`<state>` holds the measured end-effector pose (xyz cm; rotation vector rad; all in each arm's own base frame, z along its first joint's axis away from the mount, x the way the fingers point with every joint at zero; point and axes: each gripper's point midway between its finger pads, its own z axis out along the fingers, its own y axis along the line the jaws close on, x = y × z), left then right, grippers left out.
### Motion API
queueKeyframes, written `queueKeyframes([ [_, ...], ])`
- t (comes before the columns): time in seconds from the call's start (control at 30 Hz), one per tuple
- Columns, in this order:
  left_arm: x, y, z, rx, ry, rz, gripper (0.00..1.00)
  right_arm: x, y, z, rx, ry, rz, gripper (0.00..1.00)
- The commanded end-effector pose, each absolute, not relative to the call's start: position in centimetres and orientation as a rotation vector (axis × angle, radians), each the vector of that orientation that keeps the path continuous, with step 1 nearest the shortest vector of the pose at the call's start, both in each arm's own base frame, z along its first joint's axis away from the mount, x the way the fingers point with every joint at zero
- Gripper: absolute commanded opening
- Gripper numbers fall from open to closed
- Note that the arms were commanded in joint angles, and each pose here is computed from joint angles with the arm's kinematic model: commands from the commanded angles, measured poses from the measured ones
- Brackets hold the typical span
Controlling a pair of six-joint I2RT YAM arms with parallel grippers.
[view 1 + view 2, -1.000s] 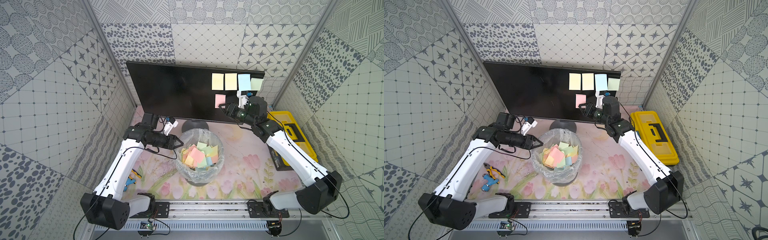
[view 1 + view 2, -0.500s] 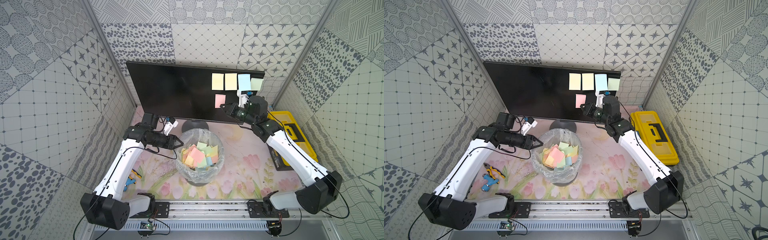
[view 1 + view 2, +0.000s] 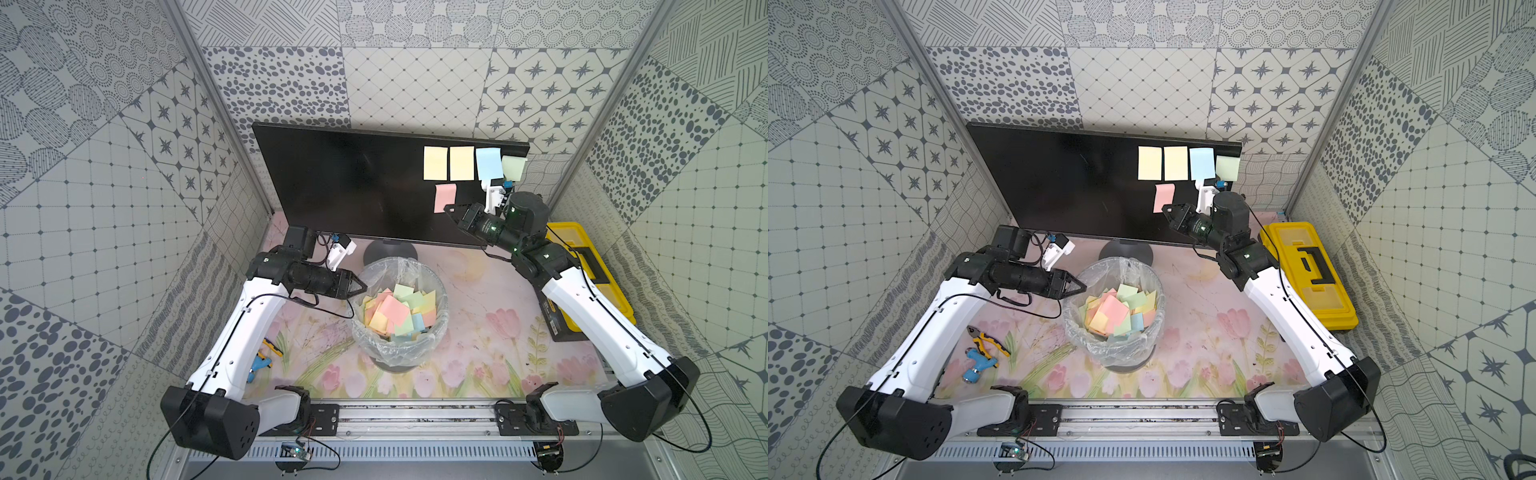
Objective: Remove the sticky note from the monitor
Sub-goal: Tear off the sticky note from the monitor, then place the sticky note in the trash bin.
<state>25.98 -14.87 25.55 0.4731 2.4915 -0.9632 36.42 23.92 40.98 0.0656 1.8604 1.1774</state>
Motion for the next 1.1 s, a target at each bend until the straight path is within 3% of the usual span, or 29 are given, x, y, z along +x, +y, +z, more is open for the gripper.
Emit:
queueKeyframes([
  [0.0, 26.1, -14.9, 25.6, 0.484, 2.489, -0.958, 0.43, 35.5, 24.0, 43.6, 0.031, 1.782, 1.212, 0.00],
  [0.37, 26.1, -14.8, 25.5, 0.483, 2.492, -0.954, 0.43, 31.1, 26.2, 43.1, -0.052, 1.837, 1.266, 0.00],
  [0.83, 26.1, -14.9, 25.5, 0.481, 2.500, -0.963, 0.42, 21.2, 31.5, 35.9, -0.291, 2.059, 1.269, 0.00],
  [1.07, 26.2, -14.9, 25.7, 0.481, 2.499, -0.959, 0.42, 18.3, 34.1, 32.8, -0.469, 2.156, 1.124, 0.00],
])
